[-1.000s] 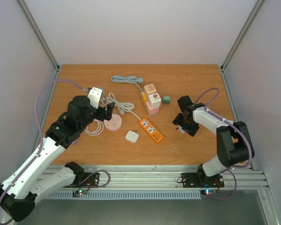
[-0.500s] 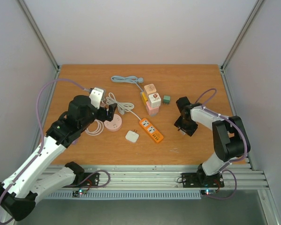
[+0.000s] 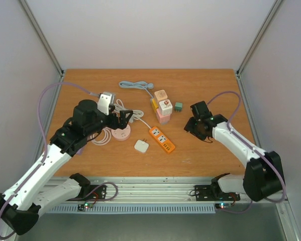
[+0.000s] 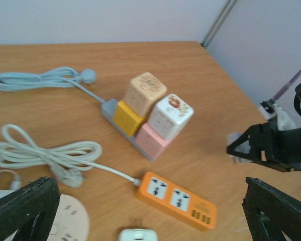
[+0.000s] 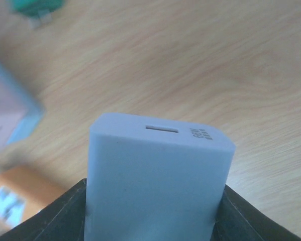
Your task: Insert the plug
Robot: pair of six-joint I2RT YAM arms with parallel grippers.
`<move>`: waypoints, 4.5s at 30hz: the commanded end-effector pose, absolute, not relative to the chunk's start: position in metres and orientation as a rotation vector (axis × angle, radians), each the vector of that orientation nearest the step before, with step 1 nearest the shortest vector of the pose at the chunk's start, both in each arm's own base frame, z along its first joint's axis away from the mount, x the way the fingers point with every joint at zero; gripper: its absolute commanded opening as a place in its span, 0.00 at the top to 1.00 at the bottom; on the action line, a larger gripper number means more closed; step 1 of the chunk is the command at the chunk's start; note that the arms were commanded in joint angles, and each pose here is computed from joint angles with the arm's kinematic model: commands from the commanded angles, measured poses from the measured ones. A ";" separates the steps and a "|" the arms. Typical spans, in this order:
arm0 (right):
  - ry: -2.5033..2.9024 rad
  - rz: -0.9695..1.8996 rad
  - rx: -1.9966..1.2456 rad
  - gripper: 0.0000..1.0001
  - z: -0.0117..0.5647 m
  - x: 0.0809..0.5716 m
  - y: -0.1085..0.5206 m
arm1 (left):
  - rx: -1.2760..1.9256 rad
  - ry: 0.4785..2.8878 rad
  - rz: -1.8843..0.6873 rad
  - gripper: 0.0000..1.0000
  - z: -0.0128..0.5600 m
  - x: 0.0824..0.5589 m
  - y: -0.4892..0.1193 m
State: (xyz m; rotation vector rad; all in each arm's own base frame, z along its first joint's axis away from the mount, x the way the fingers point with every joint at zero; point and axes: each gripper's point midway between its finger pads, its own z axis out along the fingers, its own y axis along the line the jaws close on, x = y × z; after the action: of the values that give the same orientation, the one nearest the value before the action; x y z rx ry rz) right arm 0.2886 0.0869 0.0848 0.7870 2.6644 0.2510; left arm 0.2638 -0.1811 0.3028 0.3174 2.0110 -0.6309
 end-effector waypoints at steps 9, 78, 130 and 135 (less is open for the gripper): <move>2.415 0.588 -0.064 0.49 0.198 0.269 0.218 | 0.244 2.056 -1.048 0.01 0.309 0.262 -0.231; 2.326 0.455 -0.336 0.12 0.214 0.247 0.213 | -0.635 2.408 0.054 1.00 0.134 0.346 -0.121; 2.397 0.434 -0.334 0.13 0.185 0.246 0.216 | -0.541 2.308 0.094 1.00 0.087 0.355 -0.133; 2.401 0.431 -0.335 0.13 0.184 0.247 0.216 | -0.534 2.334 0.085 1.00 0.077 0.353 -0.136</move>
State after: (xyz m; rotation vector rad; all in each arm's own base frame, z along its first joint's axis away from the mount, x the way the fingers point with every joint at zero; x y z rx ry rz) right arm 0.2457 0.2130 0.1871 -0.3471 2.3988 0.4204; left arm 0.3477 -0.1334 0.0819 -0.5267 2.3639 0.0886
